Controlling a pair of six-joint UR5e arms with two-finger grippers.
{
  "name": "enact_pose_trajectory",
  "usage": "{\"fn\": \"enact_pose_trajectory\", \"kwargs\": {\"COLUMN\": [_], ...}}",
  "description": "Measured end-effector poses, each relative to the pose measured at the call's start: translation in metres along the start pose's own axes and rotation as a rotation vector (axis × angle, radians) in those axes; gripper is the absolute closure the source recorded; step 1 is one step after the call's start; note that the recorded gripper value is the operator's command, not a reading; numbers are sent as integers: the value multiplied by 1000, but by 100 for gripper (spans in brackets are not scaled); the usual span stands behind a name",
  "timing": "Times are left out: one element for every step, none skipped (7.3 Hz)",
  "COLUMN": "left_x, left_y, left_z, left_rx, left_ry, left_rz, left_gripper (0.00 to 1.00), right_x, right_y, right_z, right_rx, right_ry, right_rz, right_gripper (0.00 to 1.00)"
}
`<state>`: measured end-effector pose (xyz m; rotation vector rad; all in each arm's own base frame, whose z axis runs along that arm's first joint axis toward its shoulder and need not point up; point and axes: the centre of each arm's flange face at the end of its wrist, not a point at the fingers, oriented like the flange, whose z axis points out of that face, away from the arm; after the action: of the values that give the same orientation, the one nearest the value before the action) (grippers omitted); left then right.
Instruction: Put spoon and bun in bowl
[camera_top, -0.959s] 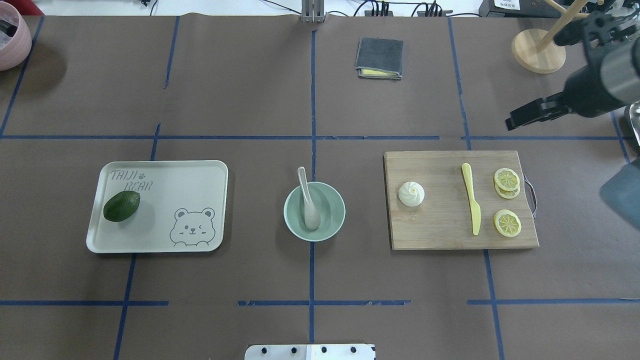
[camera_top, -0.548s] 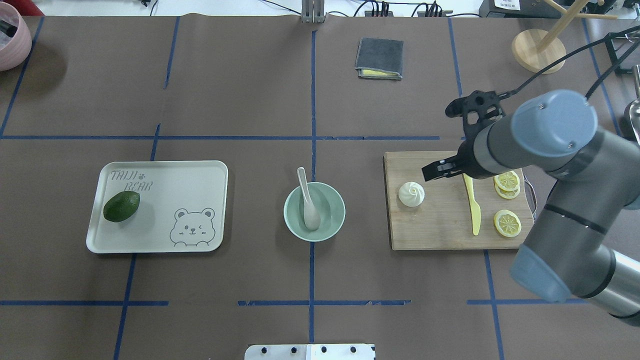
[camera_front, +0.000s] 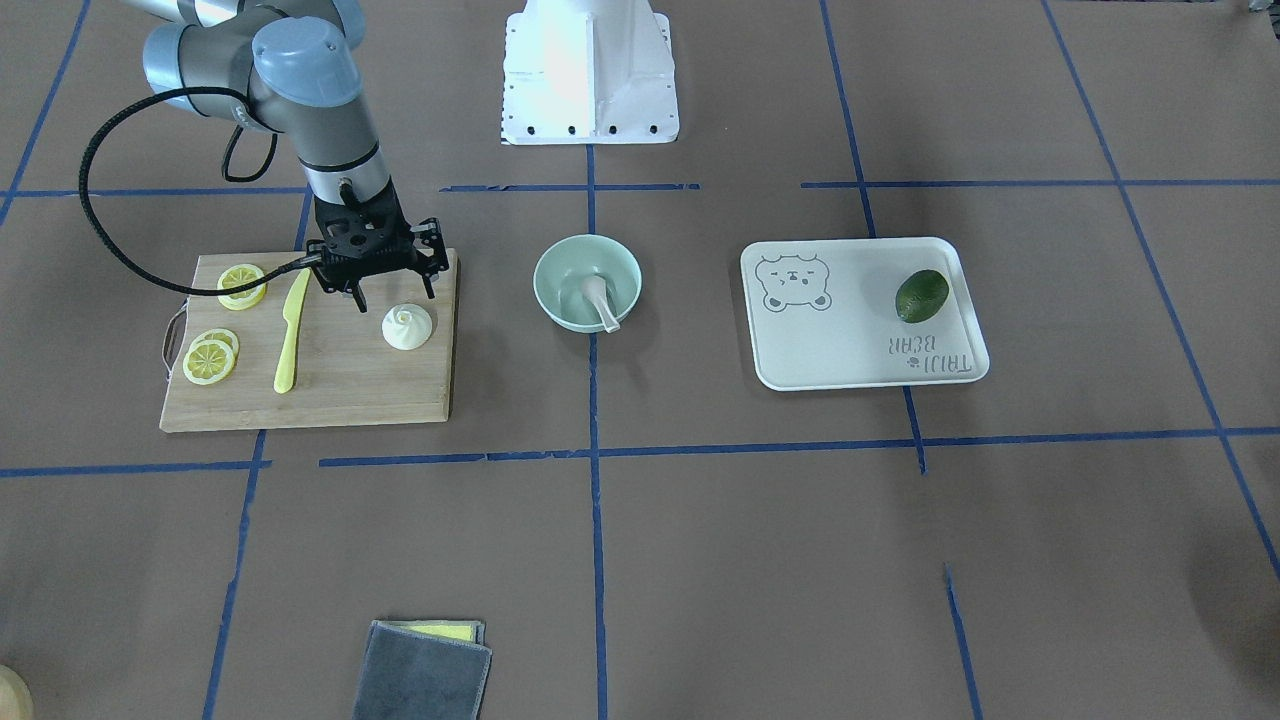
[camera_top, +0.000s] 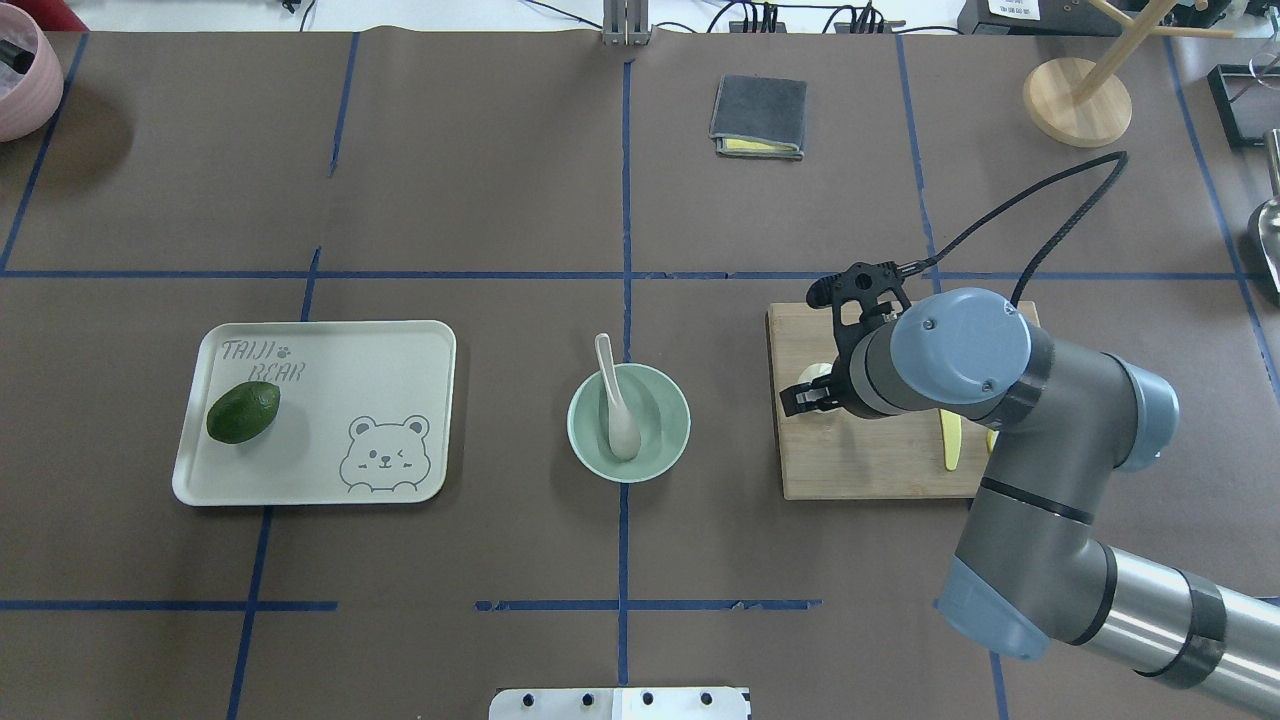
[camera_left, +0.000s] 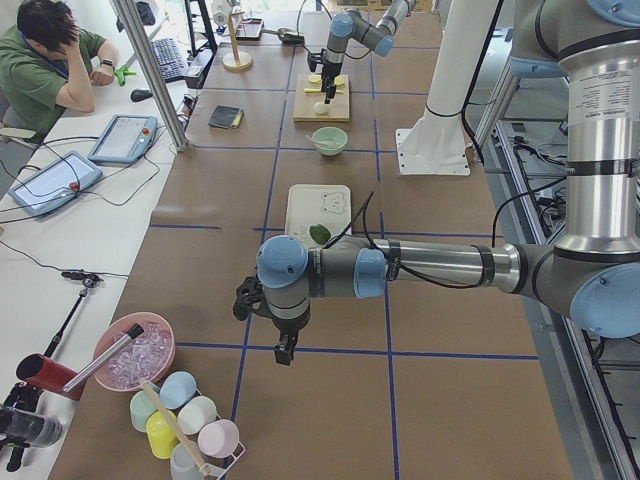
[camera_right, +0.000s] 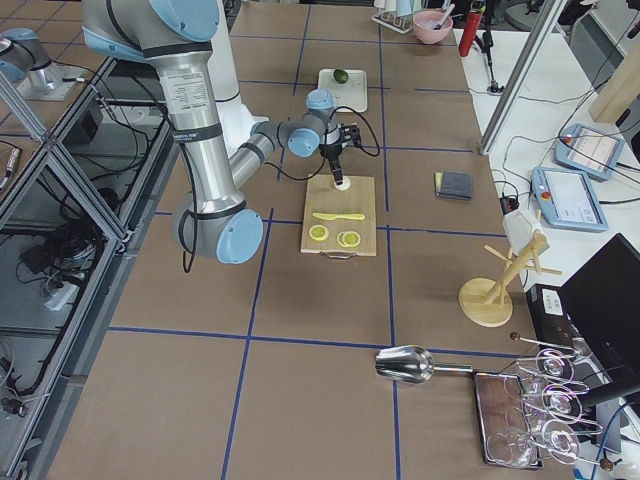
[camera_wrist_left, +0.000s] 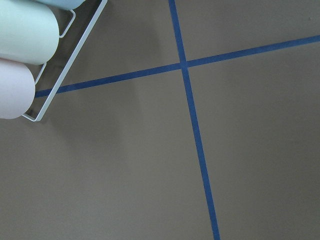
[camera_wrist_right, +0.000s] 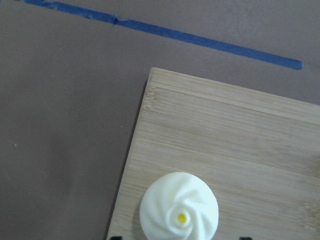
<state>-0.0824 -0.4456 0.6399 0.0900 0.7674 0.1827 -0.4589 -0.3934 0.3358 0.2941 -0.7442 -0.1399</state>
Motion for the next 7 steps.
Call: {"fn": "enact_pose_trajectory", "kwargs": {"left_x": [-1, -1, -1, -1, -1, -1, -1], "left_y": [3, 4, 4, 5, 5, 5, 4], "left_z": [1, 2, 2, 2, 2, 2, 2], "left_rx": [-2, -3, -3, -3, -3, -3, -3], "left_ry": [1, 2, 2, 2, 2, 3, 3], "left_rz": [-2, -2, -2, -2, -2, -2, -1], "left_gripper": [0, 0, 0, 0, 0, 0, 0], "right_x": [-5, -8, -9, -10, -12, -17, -29], "right_y": [-1, -1, -1, -2, -2, -5, -11], "right_z": [9, 13, 13, 11, 9, 5, -3], "right_rx": [0, 0, 1, 3, 6, 12, 25], "right_ry": [-3, -4, -7, -11, -16, -25, -45], "right_rz": [-2, 5, 19, 27, 29, 36, 53], "right_gripper": [93, 100, 100, 100, 100, 100, 100]}}
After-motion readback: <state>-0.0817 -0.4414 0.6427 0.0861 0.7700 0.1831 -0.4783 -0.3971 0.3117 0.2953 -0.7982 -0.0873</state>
